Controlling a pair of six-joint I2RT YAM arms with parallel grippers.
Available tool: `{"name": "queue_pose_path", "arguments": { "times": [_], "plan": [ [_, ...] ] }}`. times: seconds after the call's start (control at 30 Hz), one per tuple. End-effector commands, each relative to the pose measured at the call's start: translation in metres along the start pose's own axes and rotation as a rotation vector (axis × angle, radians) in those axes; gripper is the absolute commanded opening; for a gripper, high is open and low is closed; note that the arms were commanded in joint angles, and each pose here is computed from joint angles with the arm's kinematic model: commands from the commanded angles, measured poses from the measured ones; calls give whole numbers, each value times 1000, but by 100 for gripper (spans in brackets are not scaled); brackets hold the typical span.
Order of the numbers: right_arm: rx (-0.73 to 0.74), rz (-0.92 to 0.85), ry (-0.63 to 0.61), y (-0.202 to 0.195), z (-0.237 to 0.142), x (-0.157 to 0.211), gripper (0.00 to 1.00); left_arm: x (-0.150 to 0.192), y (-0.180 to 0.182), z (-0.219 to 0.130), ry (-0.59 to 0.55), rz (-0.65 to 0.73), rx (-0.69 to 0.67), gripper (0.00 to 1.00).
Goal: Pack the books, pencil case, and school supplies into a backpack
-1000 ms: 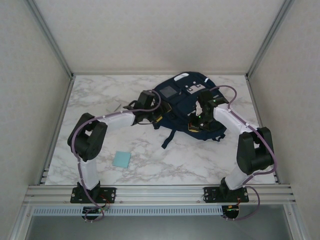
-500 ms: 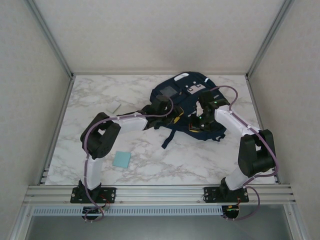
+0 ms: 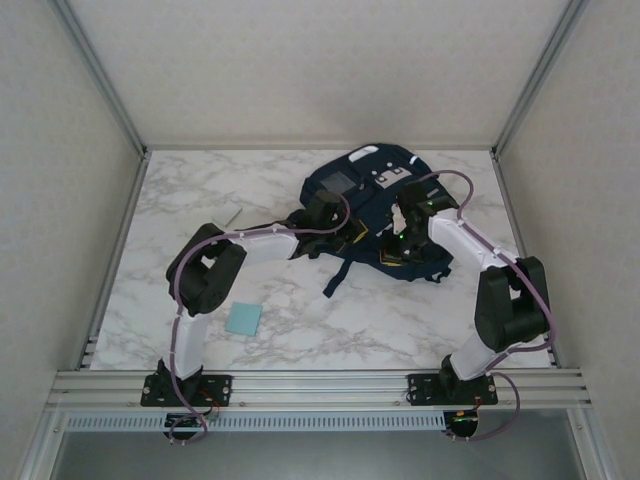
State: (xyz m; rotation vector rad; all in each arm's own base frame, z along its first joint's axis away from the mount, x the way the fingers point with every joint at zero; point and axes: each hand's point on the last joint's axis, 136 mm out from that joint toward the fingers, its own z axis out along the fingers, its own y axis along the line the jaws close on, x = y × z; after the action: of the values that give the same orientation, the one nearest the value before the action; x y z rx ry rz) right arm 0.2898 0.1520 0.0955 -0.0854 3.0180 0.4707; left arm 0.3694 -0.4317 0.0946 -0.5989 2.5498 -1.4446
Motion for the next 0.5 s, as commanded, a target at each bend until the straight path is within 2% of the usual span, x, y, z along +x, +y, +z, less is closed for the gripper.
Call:
{"name": "queue_pose_path", "arguments": {
  "times": [0.0,0.17,0.3,0.47],
  "plan": [
    [122,-81,127,-19,-8,23,0,1,34,8,21,34,-95,0],
    [451,-145,129,-75,-31,26,0,-26,66,-17,-35,53,-184,0],
    [606,-236,82,-95,-49,8,0,-43,89,-32,-58,41,-230,0],
    [769,-422,33,-111,-69,-25,0,-54,100,-41,-82,48,-259,0]
  ]
}}
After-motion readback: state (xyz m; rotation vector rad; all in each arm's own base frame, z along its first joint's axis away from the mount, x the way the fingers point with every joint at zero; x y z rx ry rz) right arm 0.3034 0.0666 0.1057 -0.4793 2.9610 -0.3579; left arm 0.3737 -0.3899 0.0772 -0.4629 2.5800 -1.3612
